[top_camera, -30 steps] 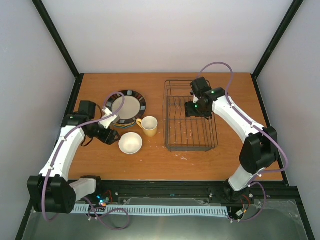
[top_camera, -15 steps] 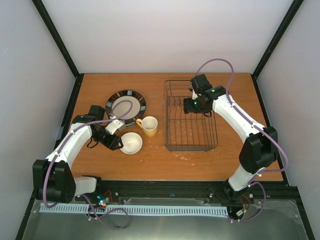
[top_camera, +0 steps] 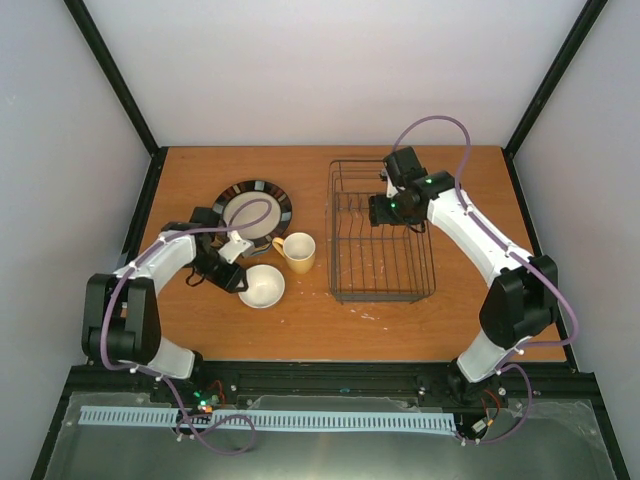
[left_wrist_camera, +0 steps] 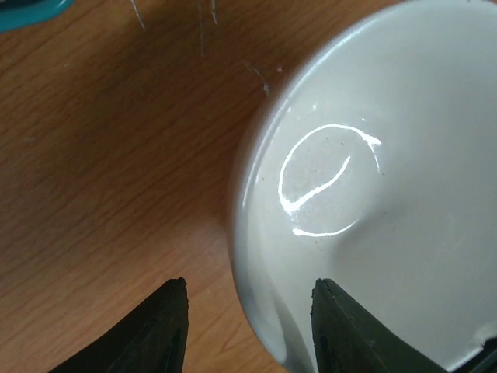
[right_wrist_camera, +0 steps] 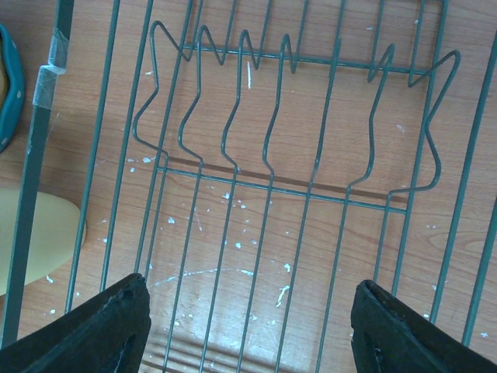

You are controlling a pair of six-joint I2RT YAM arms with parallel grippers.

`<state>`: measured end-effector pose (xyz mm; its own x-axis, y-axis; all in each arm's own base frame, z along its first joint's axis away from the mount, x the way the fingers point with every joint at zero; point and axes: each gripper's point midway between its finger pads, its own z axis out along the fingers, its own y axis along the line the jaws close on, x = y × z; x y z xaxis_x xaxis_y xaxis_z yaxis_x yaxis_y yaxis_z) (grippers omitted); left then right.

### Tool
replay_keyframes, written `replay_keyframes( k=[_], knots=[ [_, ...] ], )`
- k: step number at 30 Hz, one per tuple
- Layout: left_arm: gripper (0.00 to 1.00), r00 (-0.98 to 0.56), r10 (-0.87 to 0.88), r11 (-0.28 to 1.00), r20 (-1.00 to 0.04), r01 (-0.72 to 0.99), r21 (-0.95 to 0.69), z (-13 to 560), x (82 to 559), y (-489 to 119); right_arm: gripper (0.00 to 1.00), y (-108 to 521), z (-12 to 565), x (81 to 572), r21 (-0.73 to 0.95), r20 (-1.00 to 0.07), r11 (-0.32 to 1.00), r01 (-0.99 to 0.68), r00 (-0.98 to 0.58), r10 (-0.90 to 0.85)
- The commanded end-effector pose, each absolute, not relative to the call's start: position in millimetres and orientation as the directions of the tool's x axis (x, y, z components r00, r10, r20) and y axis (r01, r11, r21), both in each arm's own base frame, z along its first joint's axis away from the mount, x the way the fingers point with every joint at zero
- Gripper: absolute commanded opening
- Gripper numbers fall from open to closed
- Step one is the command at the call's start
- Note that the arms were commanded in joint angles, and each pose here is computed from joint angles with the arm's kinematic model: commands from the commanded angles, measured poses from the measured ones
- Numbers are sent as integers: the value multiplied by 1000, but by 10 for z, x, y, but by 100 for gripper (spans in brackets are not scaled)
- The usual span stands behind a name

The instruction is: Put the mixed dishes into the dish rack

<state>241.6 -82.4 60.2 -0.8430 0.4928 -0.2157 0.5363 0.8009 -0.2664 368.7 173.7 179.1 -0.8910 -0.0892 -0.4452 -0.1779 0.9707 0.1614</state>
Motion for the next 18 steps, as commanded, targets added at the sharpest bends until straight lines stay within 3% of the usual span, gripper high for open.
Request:
replay_keyframes(
  k=[1,11,18],
  knots=[
    [43,-835,483,793,-263,545,-272,646,2641,-912,70,1675,1984,3733,146,-495,971,-187,-864,-92],
    [1,-839,480,792,-258,540,-284,642,2751,-941,70,1630,1962,3772,128,-487,973,-193,-867,-108],
    [1,-839,445,812,-312,525,-255,962,2843,-951,70,1647,2020,3811,130,-498,970,-207,-859,-117]
  ],
)
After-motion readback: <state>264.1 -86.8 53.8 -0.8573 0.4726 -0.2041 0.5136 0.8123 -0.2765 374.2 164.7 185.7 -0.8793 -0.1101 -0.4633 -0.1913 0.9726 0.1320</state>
